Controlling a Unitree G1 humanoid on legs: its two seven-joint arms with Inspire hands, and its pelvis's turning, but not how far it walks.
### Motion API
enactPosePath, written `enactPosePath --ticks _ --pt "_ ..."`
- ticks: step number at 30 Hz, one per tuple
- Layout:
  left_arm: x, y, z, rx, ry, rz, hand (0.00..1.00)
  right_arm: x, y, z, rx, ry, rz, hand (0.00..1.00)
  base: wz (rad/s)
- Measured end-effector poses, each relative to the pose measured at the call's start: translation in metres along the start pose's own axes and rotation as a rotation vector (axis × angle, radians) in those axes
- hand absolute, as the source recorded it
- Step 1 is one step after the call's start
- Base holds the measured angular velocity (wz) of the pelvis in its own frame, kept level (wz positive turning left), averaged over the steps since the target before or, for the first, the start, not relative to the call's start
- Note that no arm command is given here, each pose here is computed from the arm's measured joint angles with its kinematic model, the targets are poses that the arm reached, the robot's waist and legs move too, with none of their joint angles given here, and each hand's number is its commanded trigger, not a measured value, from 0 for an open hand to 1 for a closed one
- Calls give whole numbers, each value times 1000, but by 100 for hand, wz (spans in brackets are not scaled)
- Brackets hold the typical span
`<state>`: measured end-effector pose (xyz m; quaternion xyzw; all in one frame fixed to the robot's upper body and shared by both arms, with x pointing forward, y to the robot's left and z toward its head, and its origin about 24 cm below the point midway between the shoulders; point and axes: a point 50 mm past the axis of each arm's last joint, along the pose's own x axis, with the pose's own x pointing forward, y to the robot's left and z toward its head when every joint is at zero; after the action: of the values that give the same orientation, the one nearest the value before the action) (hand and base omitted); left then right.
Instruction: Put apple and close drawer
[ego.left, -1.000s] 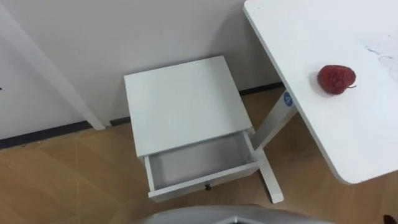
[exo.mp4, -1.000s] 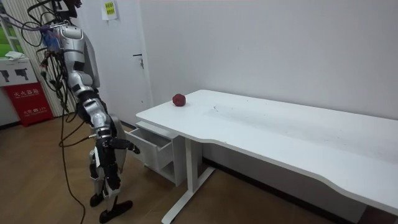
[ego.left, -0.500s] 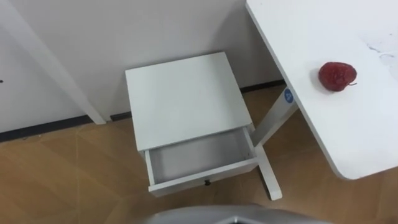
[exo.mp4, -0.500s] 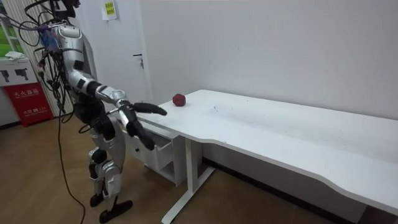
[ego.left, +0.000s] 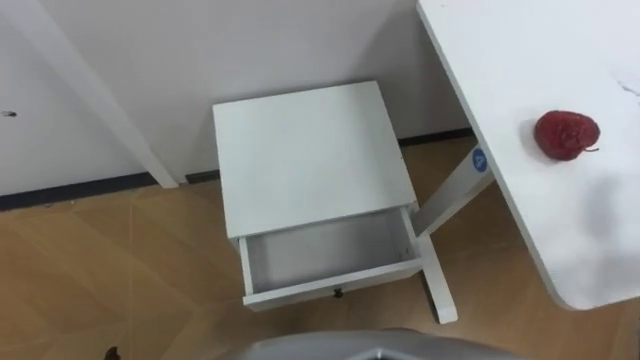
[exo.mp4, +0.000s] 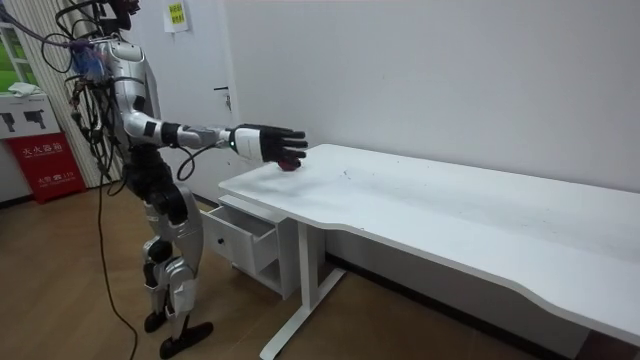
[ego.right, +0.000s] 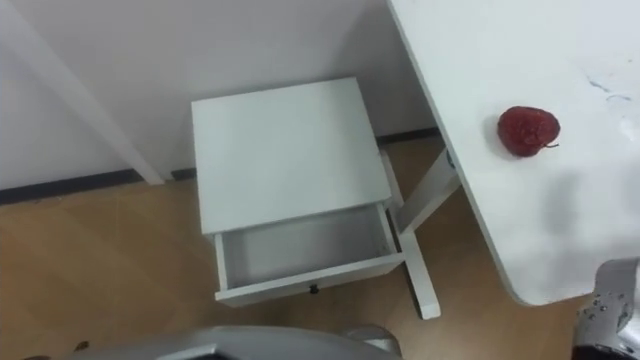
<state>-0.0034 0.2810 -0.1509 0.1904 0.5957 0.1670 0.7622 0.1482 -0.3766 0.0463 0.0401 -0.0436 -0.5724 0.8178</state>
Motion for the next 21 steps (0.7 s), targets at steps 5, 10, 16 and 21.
enactPosePath --ticks 5,10,16,21 --pt "0 -1 -1 10 12 -10 0 0 18 7 -52 -51 115 0 0" --pt "0 -1 -2 15 26 -15 0 -1 23 9 -88 -58 179 0 8" --pt "1 2 -1 34 27 -32 0 -4 37 8 -133 -53 322 0 4" --pt "1 4 -3 48 32 -28 0 -5 43 0 -153 -13 396 0 0"
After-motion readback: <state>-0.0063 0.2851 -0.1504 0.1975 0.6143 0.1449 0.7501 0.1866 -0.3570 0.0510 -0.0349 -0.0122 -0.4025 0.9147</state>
